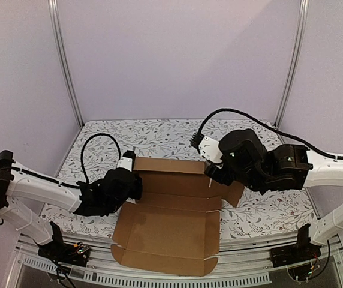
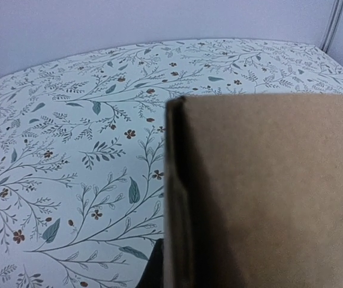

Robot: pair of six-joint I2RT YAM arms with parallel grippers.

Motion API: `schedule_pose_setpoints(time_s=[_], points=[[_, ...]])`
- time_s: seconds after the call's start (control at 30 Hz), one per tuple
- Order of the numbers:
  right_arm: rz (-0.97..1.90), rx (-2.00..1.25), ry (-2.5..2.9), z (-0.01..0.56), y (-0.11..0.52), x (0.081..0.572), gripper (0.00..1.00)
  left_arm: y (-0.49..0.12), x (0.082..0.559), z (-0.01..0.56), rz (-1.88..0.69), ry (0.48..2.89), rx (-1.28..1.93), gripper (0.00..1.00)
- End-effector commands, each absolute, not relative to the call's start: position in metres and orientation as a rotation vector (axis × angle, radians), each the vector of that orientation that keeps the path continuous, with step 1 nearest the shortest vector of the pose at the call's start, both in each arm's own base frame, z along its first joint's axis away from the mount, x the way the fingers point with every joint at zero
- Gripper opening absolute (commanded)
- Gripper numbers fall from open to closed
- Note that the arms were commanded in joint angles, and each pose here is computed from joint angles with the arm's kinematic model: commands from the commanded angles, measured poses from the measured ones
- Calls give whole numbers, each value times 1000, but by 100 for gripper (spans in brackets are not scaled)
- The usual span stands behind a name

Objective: Fold the paper box

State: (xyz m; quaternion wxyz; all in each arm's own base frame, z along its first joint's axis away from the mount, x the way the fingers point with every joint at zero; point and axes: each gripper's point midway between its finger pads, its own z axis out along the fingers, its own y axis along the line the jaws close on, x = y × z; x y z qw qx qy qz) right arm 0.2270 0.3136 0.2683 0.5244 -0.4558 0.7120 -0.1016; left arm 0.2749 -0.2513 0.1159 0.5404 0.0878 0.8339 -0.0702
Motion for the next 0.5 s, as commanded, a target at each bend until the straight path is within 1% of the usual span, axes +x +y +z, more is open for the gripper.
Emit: schedule_pose_setpoints(time_s=[0.0,0.07,0.2,0.23,0.27,0.47], points=[[-75,-923,1894,261,293,238,64,-248,276,113,-128,1993,161,0],[-16,-841,1965,254,284,248,51,-245,276,110,-123,2005,148,0],[114,-708,2098,232,276,262,10,-239,273,101,-125,2032,119,0],[133,-682,2121,227,275,264,2,-237,272,99,-127,2039,111,0],[146,-670,2138,223,276,266,0,-237,271,97,-130,2045,110,0],[154,-592,2222,197,272,276,0,-233,267,91,-148,2068,81,0]])
